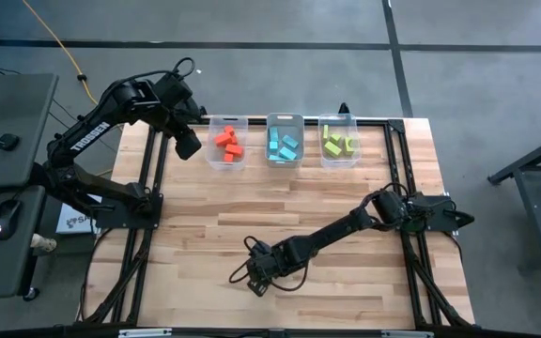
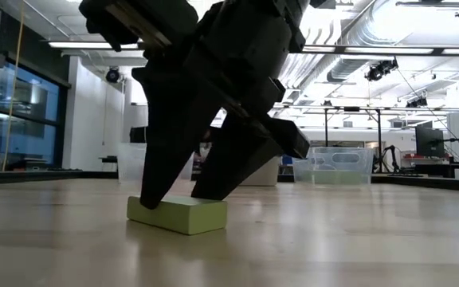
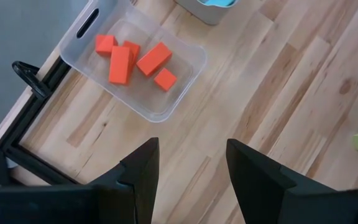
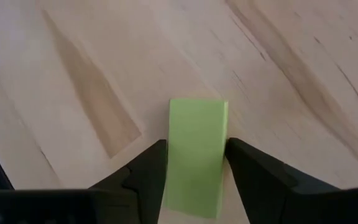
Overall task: Sort & place blocks by color
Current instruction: Put the green block into the right transparent bin
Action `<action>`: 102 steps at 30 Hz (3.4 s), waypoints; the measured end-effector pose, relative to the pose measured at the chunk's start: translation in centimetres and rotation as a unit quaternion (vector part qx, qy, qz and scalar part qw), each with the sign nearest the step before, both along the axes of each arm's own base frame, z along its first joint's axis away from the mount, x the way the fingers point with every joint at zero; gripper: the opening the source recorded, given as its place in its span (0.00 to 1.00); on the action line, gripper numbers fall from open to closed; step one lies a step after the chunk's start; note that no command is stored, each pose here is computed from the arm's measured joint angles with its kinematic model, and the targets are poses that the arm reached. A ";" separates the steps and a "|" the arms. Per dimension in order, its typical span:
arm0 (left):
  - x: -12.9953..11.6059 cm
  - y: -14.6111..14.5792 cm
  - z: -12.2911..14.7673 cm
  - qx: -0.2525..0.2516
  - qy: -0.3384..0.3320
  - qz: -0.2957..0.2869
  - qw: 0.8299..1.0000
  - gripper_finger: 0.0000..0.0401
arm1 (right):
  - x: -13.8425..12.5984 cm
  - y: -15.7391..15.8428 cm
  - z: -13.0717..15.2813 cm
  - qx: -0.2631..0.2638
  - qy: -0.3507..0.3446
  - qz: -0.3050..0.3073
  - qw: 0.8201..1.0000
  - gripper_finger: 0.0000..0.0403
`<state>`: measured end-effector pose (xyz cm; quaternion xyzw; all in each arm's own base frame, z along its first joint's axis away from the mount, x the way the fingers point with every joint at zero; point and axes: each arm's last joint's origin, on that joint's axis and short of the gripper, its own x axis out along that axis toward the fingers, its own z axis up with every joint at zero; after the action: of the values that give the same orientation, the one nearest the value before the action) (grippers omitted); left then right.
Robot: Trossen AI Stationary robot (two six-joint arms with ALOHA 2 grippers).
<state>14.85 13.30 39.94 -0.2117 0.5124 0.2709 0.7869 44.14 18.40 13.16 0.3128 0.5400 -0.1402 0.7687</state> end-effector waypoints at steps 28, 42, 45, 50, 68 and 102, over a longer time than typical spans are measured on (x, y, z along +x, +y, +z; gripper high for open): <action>0.1 0.1 0.1 0.010 -0.003 -0.013 1.000 0.40 | -0.1 -1.1 -0.2 0.016 0.032 -0.053 0.998 0.48; 0.1 0.1 0.1 0.010 -0.002 -0.015 1.000 0.40 | -0.2 -1.4 -0.3 0.038 0.056 -0.077 0.995 0.45; 0.1 0.1 0.1 0.010 -0.002 -0.015 1.000 0.40 | -0.2 -1.5 0.0 0.049 0.059 -0.088 0.993 0.45; 0.1 0.1 0.1 0.010 -0.002 -0.016 1.000 0.40 | -0.2 -1.8 0.3 0.055 0.065 -0.099 0.991 0.42; 0.1 0.1 0.1 0.012 -0.001 -0.019 1.000 0.40 | -2.0 -3.2 0.2 0.006 0.159 -0.126 0.979 0.32; 0.1 0.1 0.1 0.012 -0.001 -0.020 1.000 0.40 | -2.3 -3.9 2.7 -0.034 0.113 -0.107 0.987 0.24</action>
<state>14.96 13.39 40.00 -0.1924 0.5120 0.2614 0.7953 41.87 14.54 15.86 0.3247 0.5818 -0.2744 0.6934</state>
